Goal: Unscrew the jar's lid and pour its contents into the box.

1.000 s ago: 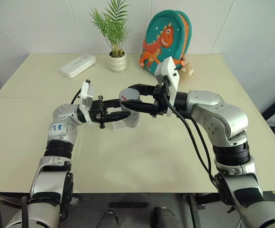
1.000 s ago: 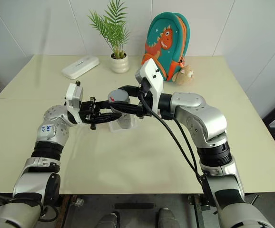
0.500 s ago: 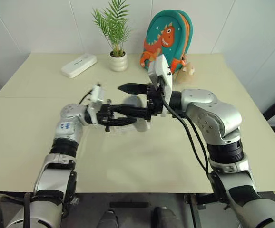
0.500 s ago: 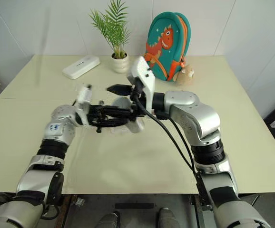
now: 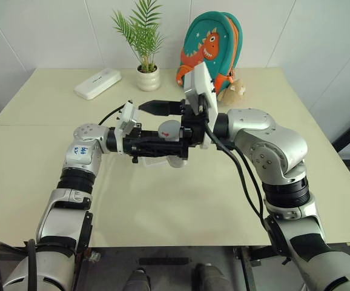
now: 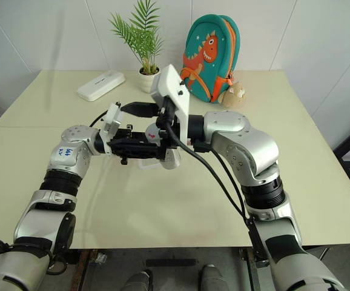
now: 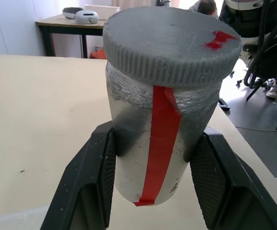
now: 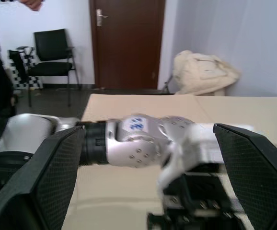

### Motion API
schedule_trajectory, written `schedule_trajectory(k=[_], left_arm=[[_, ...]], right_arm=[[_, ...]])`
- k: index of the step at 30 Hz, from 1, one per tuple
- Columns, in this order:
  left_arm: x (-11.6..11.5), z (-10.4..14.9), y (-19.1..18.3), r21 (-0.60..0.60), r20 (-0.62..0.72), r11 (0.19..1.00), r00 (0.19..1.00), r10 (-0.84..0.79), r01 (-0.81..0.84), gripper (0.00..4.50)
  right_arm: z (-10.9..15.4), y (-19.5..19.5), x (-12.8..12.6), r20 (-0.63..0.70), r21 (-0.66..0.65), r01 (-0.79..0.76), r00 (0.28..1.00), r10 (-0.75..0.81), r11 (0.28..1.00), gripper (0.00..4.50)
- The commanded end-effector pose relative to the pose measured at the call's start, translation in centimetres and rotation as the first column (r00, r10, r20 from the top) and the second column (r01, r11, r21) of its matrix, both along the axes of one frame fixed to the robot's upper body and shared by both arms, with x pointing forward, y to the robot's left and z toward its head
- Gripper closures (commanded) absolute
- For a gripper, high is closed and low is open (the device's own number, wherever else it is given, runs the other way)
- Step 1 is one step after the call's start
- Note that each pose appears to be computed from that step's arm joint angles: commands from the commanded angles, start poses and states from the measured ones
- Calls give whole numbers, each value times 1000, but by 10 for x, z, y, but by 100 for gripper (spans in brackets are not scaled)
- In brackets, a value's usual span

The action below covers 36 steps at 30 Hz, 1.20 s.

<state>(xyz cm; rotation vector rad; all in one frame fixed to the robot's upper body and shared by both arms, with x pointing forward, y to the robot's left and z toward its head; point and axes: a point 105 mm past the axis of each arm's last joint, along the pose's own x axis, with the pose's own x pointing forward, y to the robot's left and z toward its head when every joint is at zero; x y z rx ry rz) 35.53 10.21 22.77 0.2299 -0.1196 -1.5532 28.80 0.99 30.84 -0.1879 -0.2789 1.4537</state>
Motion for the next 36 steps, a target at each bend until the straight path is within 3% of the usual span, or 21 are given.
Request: schedule_trajectory(k=[1, 8, 25, 29, 36], left_arm=[[-6, 23, 5, -16, 68, 1000, 998, 13, -12, 264], [-12, 25, 13, 11, 69, 998, 996, 57, -58, 264], [-18, 25, 20, 86, 9, 989, 993, 117, -117, 264], [-19, 28, 21, 88, 16, 988, 992, 123, -124, 264], [-22, 27, 23, 99, 18, 987, 992, 125, -126, 264]], right_arm=[[16, -12, 3, 56, 48, 82, 995, -85, 995, 0], [9, -24, 12, 52, 23, 187, 981, -187, 982, 0], [-5, -1, 17, 13, 11, 191, 982, -191, 982, 0], [-12, 2, 28, 31, -19, 229, 973, -228, 973, 0], [-3, 3, 36, 30, 19, 235, 971, -236, 972, 0]])
